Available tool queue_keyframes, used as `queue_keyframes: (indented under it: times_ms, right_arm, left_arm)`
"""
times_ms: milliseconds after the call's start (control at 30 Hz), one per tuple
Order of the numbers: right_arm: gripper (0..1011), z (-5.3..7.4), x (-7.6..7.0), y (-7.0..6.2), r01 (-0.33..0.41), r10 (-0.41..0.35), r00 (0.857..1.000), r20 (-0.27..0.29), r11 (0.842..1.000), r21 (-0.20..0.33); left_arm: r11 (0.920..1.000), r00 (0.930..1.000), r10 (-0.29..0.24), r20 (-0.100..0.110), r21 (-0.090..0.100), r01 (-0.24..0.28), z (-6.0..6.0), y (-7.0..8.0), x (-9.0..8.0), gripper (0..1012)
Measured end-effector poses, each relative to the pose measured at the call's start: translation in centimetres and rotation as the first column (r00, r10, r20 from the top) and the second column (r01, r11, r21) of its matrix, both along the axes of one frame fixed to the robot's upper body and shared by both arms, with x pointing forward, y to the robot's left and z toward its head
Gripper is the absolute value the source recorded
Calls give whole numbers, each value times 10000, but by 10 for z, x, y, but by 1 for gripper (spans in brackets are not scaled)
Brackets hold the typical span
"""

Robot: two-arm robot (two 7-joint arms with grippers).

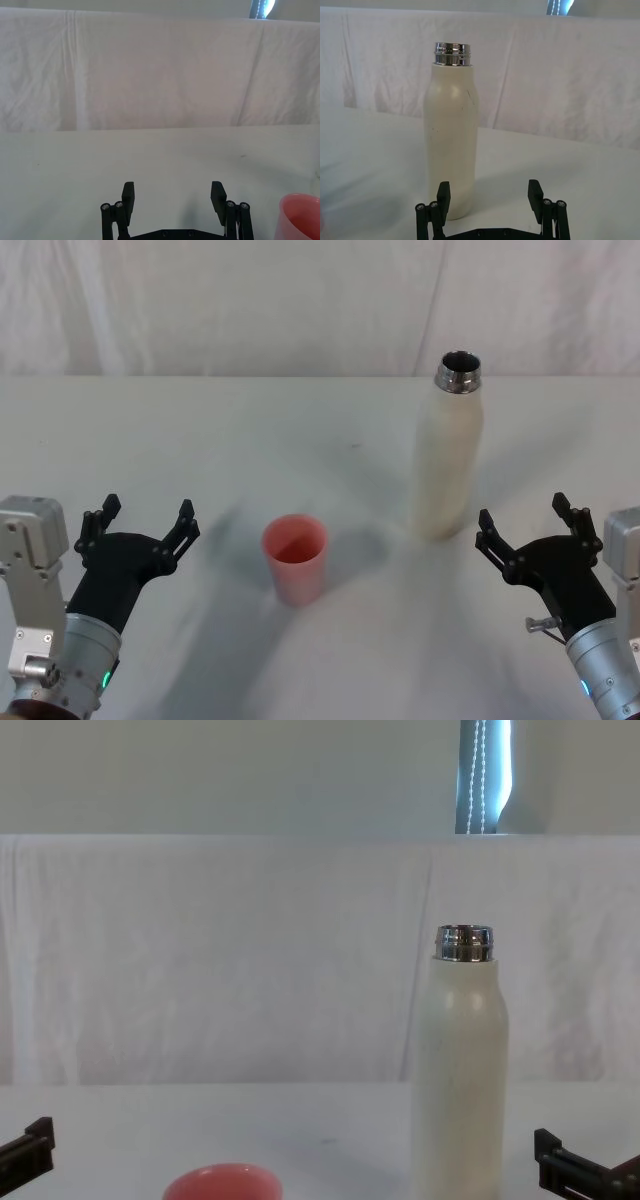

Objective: Grasp the thermos with one hand and pour water into the cup lid.

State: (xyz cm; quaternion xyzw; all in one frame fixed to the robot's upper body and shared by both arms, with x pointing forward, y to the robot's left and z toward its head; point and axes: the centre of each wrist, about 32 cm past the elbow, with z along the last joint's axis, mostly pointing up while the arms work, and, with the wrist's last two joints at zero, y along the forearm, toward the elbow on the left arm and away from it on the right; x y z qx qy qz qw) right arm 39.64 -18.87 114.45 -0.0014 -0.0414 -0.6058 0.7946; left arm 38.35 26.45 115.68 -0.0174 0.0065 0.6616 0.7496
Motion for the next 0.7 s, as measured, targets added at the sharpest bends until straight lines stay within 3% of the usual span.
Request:
queue_keyframes:
  times_ms: [700]
  right_arm:
    - [1001,0,0,0,0,0,10000,0,10000,0]
  left_arm:
    - [10000,10000,0,0,0,0,0,0,0,1001]
